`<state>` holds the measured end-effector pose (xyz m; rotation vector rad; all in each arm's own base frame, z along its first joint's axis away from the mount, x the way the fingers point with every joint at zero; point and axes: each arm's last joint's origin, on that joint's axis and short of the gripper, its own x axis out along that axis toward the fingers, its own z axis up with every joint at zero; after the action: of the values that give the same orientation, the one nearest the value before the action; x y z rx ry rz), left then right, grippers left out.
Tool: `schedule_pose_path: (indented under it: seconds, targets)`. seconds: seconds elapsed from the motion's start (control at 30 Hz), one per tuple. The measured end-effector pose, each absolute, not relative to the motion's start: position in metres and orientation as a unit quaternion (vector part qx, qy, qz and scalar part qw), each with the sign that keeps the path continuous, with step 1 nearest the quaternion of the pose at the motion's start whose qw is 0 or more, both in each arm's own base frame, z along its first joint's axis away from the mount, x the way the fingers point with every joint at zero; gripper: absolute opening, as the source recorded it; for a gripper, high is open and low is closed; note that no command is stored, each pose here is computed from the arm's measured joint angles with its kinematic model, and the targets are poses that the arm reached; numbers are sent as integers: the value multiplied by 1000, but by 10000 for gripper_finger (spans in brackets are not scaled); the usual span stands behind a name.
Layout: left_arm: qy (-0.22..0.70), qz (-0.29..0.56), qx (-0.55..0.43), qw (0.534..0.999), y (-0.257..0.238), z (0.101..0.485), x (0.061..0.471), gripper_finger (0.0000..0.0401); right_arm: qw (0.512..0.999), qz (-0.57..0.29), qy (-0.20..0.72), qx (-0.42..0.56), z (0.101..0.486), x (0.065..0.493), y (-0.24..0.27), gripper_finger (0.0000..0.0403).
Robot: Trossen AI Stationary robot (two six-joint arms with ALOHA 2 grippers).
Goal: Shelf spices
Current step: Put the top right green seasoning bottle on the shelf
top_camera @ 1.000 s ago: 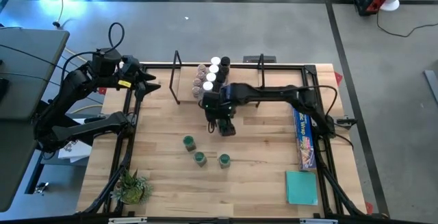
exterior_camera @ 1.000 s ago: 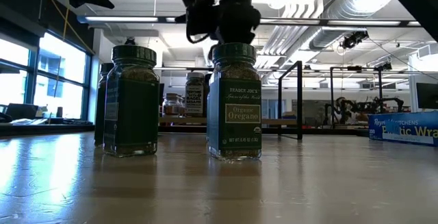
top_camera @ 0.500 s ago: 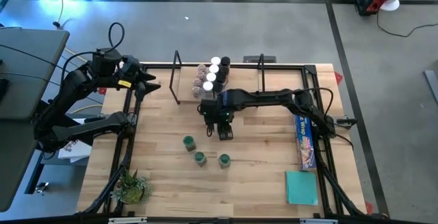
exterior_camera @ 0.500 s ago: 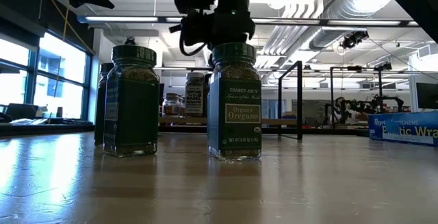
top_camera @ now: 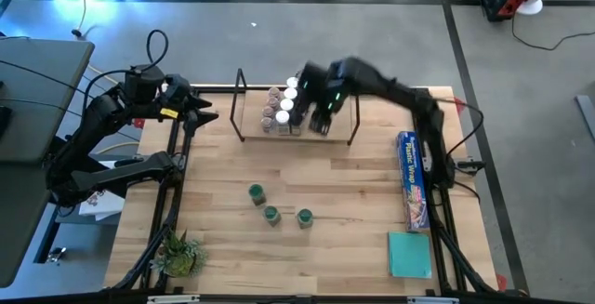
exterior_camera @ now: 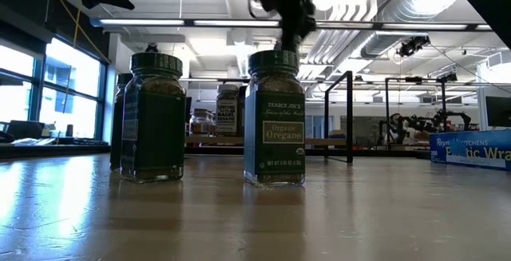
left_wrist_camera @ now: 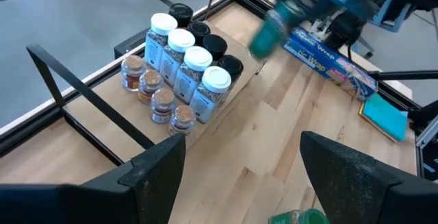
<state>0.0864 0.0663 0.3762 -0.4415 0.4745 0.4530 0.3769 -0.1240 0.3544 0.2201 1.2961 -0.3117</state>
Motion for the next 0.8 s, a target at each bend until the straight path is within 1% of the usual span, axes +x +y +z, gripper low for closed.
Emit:
schedule_pose_path:
  seconds: [0.07,0.13,0.27,0.4,0.5,0.67,0.8]
  targets:
    - [229,221,-214,924,67,377,88,282,760,-167,618,113,349,362,-154,189]
    - [224,221,-211,925,69,377,89,282,752,-186,622,109,343,353,-182,189]
    - [215,228,-216,925,73,379,93,282,779,-200,584,109,340,342,-226,189]
    - [215,240,-215,922,78,378,97,282,781,-201,582,107,323,338,-259,189]
    - [217,251,-218,918,81,377,100,282,782,-182,586,110,307,340,-273,189]
    - [210,262,-226,915,84,378,103,282,775,-156,605,98,279,352,-283,189]
    - [214,271,-225,911,86,377,104,282,782,-153,598,89,272,360,-285,189]
